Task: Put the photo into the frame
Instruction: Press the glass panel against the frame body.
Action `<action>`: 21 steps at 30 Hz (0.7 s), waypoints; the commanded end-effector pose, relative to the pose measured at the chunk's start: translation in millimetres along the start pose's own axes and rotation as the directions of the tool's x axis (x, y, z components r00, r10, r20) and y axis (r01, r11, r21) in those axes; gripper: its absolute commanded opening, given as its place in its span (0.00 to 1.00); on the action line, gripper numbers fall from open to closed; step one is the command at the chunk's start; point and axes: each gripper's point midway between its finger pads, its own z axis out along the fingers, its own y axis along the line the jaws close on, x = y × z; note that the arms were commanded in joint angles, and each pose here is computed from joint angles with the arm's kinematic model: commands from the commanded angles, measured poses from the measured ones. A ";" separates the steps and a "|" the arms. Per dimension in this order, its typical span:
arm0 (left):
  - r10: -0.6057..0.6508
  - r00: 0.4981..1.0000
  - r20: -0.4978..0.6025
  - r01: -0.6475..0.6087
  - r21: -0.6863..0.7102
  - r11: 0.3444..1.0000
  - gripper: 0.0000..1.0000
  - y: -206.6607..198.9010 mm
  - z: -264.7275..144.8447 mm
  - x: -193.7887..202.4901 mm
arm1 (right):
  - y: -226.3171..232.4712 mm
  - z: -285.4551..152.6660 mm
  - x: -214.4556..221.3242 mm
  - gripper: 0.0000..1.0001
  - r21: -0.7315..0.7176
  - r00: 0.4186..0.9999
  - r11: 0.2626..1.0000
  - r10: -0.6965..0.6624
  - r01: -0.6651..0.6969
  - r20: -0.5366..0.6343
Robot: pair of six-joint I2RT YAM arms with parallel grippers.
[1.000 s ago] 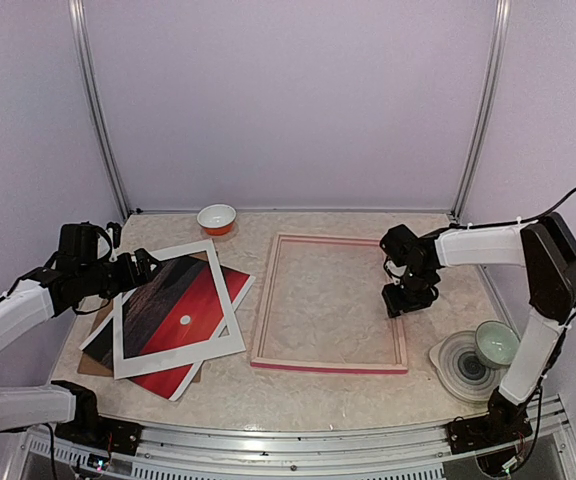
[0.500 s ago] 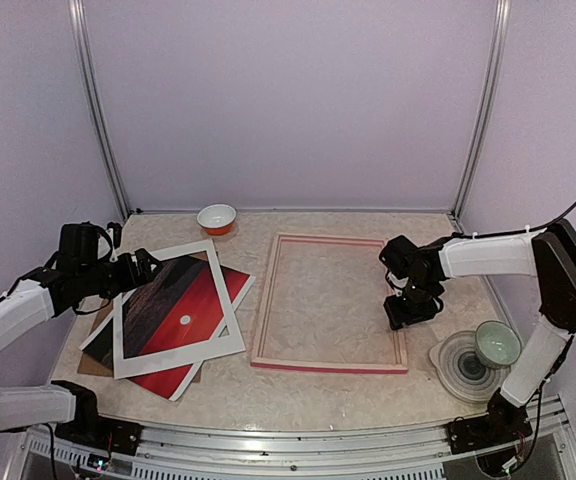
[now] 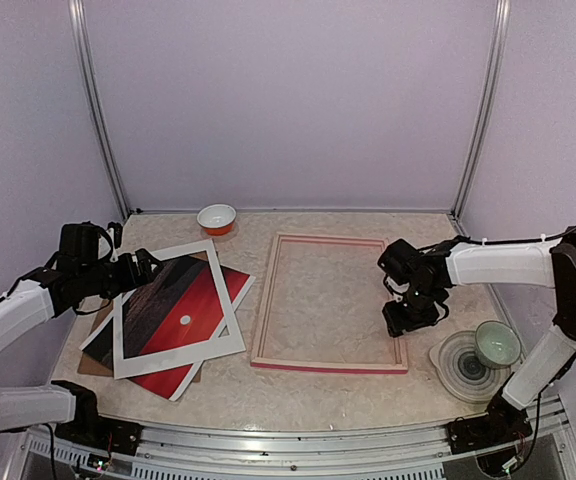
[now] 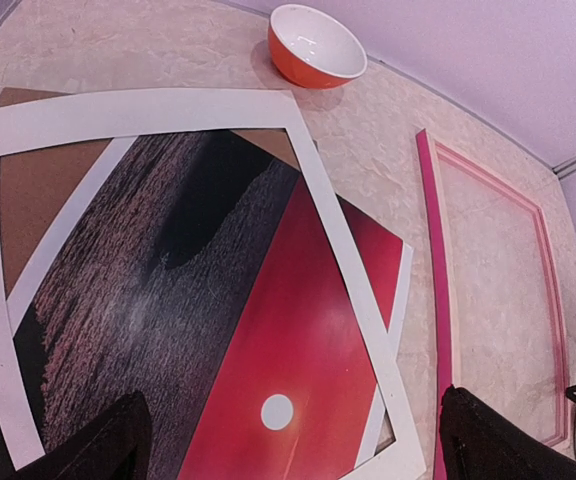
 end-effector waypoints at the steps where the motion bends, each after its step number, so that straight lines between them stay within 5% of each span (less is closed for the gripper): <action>1: 0.015 1.000 0.002 -0.015 -0.001 1.000 0.99 0.1 -1.8 2.5 | 9.8 -0.3 29.6 0.56 -0.011 0.998 1.000 -0.026 0.025 -0.065; 14: 0.015 1.000 0.000 -0.015 0.001 1.000 0.99 -0.1 -1.7 2.8 | 23.4 9.8 62.3 0.57 -0.020 0.986 0.996 -0.092 0.090 -0.136; 21: 0.017 1.000 0.009 -0.017 0.006 1.000 0.99 -1.7 -3.4 1.0 | 22.9 -9.6 26.5 0.65 0.028 0.991 0.991 -0.126 0.128 -0.043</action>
